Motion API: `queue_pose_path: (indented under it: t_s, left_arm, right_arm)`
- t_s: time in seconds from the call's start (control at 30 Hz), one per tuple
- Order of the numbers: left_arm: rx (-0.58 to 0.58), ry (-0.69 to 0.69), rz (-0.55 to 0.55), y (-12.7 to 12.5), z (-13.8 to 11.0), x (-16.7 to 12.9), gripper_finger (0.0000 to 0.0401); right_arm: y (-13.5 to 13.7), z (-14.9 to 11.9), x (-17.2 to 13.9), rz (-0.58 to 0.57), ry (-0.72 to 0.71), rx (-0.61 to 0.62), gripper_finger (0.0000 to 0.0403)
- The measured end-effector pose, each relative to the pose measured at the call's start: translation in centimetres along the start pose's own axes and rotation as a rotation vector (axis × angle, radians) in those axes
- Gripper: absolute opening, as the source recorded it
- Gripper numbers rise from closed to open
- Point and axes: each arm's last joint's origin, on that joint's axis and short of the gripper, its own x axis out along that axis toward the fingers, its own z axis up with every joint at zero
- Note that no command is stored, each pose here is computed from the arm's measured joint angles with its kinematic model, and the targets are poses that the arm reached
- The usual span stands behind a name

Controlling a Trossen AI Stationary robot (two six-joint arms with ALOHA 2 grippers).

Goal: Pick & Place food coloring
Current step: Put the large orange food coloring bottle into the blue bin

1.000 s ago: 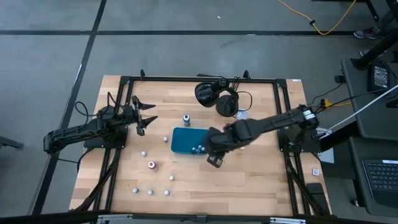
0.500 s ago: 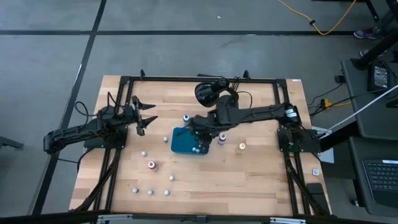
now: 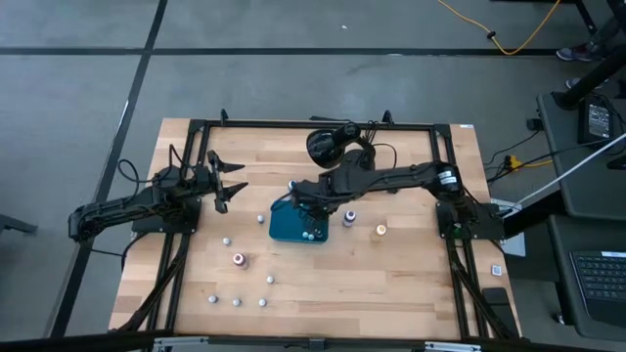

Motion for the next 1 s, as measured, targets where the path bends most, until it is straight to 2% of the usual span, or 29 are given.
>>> queue_pose_path:
  t_s: [0.23, 0.73, 1.0]
  left_arm:
    - [0.000, 0.002, 0.000, 0.0, 0.0, 0.0, 0.0251]
    - [0.000, 0.000, 0.000, 0.0, 0.0, 0.0, 0.0251]
    - [0.000, 0.000, 0.000, 0.0, 0.0, 0.0, 0.0251]
  right_arm:
    - [0.0, 0.0, 1.4, -0.070, 0.003, -0.027, 0.0127]
    - [-0.1, -0.5, 3.9, -0.124, 0.049, -0.024, 0.0127]
    - [-0.1, -0.4, 4.3, -0.112, 0.021, -0.038, 0.0127]
